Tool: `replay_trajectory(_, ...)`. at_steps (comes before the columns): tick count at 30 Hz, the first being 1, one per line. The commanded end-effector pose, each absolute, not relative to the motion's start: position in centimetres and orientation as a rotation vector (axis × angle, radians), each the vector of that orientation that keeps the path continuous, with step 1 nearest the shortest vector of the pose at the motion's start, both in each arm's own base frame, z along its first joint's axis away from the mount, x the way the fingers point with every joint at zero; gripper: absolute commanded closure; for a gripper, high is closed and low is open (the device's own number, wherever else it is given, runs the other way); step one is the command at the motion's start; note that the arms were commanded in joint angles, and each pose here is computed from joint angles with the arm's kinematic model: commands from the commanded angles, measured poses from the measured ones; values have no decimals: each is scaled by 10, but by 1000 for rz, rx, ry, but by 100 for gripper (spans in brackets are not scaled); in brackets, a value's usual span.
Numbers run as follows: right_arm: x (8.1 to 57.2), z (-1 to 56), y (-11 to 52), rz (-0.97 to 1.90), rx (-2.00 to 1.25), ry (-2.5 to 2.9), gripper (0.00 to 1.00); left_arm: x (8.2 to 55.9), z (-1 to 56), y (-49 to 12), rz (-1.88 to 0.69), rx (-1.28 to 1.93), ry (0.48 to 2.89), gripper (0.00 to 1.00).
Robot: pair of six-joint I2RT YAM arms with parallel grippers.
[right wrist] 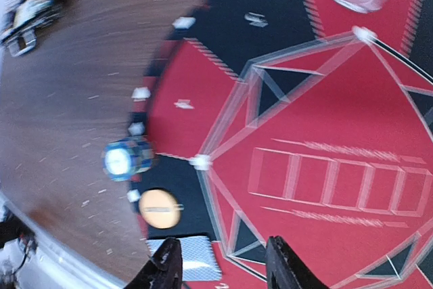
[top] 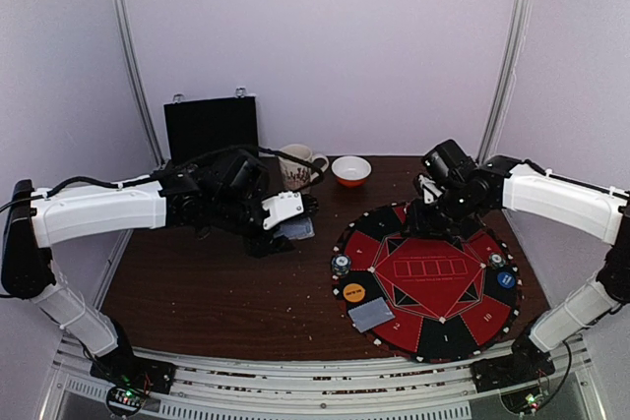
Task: Distribute texas hold em gaming equipment
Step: Pick up the poker card from the face-down deck piles.
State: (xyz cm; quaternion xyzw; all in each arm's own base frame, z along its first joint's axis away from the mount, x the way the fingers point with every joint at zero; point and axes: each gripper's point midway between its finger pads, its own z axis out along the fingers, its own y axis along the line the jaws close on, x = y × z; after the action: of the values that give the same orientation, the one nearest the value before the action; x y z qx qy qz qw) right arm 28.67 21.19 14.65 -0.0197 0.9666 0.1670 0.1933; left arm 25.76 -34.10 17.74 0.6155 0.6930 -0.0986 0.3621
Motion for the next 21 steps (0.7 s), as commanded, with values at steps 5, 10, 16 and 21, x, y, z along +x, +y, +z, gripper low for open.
replay_trajectory(5,271,255,348,1288,-481,2212,32,262,203,-348,-285,1541,1687,43)
replay_trajectory(10,281,258,376,1386,-528,2162,17,262,204,-352,-299,1544,1675,43)
replay_trajectory(16,281,232,393,1411,-609,2211,10,256,207,-358,-354,1556,1652,43)
replay_trajectory(21,263,240,407,1553,-715,2117,10,255,207,-360,-369,1562,1648,43)
